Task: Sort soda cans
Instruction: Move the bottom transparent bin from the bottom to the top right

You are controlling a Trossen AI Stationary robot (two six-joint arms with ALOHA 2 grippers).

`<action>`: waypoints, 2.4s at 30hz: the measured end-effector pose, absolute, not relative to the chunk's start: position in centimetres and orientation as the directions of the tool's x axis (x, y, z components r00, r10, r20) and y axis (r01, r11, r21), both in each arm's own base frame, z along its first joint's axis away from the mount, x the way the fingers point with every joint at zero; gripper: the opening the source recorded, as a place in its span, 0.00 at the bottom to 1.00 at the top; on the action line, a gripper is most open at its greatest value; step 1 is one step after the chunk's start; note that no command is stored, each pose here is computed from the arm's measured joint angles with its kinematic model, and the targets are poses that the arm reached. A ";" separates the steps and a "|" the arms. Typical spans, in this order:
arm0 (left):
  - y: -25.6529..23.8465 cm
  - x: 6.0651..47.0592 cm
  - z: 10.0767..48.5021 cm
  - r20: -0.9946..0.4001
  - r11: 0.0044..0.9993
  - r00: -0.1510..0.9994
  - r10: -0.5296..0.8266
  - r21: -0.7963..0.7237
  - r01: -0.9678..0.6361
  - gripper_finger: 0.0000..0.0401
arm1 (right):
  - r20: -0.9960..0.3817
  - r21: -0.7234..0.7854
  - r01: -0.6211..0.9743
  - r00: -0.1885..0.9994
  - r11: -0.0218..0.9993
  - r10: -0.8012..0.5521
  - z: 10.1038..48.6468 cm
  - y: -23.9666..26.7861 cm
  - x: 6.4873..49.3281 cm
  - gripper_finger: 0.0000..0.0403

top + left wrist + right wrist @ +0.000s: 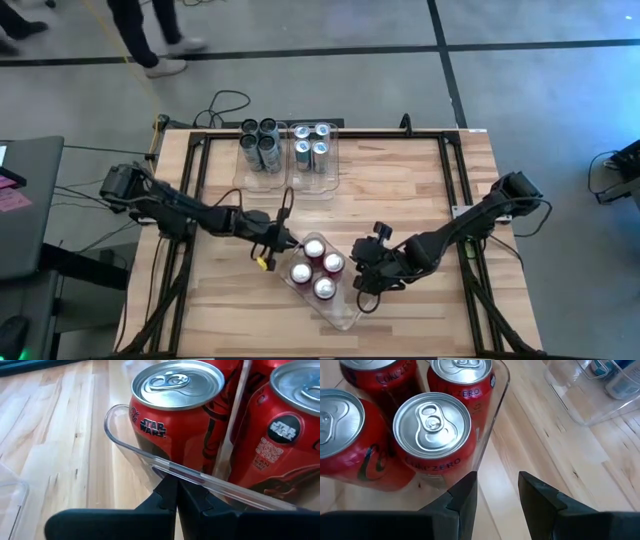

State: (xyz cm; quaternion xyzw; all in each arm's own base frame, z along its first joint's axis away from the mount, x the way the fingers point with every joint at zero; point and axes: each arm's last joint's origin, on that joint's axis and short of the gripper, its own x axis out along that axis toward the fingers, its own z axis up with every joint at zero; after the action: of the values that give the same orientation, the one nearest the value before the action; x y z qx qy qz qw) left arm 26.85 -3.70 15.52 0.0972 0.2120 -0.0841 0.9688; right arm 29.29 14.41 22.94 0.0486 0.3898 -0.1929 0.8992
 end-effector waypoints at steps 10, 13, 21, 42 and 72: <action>-3.5 27.5 16.1 -0.477 0.961 0.871 -0.116 0.166 0.219 0.03 | -0.713 -0.095 0.393 0.614 0.915 -0.337 22.9 14.1 29.3 0.40; -3.4 27.5 16.1 -0.484 0.963 0.870 -0.096 0.176 0.204 0.08 | -0.718 -0.107 0.397 0.603 0.911 -0.347 22.9 13.8 29.3 0.40; -3.1 27.1 16.5 -0.495 0.966 0.869 0.002 0.224 0.125 0.26 | -0.719 -0.115 0.403 0.597 0.908 -0.356 22.8 13.4 29.5 0.40; -4.6 19.4 19.5 -0.590 0.997 0.806 -0.044 0.020 0.069 0.19 | -0.739 -0.132 0.550 0.501 0.825 -0.451 22.8 10.6 29.4 0.40; -13.6 20.7 14.2 -0.541 0.980 0.818 -0.198 -0.096 0.173 0.00 | -0.836 -0.231 0.683 0.225 0.693 -0.501 20.7 5.1 28.3 0.00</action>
State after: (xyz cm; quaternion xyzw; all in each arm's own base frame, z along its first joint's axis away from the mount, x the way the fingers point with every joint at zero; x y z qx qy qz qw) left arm 20.72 -13.56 14.24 -0.0212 0.2858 -0.0973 0.9531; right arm 28.28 5.07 20.71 0.0927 0.4924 -0.3808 0.7772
